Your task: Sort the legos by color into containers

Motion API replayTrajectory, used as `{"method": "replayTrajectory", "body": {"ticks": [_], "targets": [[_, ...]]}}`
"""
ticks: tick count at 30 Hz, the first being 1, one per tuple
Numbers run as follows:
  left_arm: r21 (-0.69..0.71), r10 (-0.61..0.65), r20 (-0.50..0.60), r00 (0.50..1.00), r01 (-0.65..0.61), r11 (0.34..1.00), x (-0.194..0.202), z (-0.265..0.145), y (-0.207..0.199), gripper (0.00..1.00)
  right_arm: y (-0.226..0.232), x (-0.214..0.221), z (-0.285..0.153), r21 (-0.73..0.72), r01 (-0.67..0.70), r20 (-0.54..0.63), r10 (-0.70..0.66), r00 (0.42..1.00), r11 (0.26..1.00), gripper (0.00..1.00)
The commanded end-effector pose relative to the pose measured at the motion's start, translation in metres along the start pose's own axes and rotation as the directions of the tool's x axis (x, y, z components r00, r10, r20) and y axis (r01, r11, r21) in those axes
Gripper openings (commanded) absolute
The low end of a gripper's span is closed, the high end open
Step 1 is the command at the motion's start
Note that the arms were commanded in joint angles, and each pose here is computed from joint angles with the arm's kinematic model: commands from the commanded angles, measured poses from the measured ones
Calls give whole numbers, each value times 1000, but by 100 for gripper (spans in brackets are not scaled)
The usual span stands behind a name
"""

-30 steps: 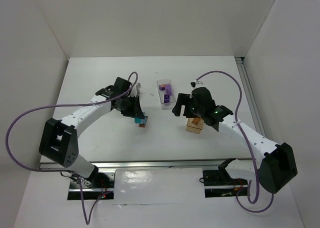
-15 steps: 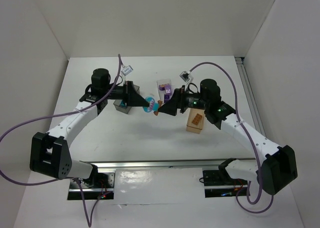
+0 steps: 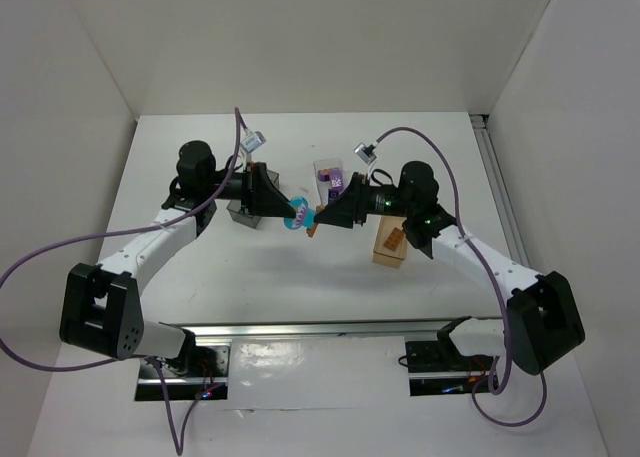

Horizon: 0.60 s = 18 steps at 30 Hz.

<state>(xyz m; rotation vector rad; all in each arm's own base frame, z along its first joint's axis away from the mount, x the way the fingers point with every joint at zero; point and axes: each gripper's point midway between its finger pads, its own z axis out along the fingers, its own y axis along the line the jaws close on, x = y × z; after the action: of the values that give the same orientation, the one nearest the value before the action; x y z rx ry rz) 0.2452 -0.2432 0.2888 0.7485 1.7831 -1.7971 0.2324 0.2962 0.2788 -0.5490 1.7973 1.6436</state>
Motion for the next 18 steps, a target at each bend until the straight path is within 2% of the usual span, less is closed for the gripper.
{"method": "replayTrajectory", "body": {"ticks": [1, 2, 3, 5, 6, 7, 10, 18], "targets": [[42, 99, -9, 995, -98, 994, -7, -3, -17, 0, 24, -7, -2, -122, 46, 19, -44, 999, 991, 59], [43, 108, -7, 994, -107, 993, -7, -3, -17, 0, 24, -7, -2, -122, 46, 19, -44, 999, 991, 55], [45, 108, -6, 994, -107, 993, -8, -3, -18, 0, 22, -4, -2, -118, 37, 15, -36, 999, 992, 47], [46, 104, -5, 995, -104, 994, -9, -2, -16, 0, 22, -4, -2, -117, 37, 15, -36, 999, 992, 36], [44, 95, -7, 995, -95, 994, -6, -3, -14, 0, 25, -6, -3, -117, 47, 27, -45, 999, 992, 29], [44, 95, -7, 995, -95, 994, -6, -3, -14, 0, 24, -8, -4, -102, 68, 41, -64, 997, 993, 18], [23, 91, 10, 996, -91, 996, -10, -7, -9, 0, 11, -16, -10, -8, 72, 74, -72, 995, 997, 6], [-48, 58, 67, 996, -55, 997, -19, -28, 7, 0, -20, -18, -37, 188, 23, 113, -45, 993, 982, 1]]}}
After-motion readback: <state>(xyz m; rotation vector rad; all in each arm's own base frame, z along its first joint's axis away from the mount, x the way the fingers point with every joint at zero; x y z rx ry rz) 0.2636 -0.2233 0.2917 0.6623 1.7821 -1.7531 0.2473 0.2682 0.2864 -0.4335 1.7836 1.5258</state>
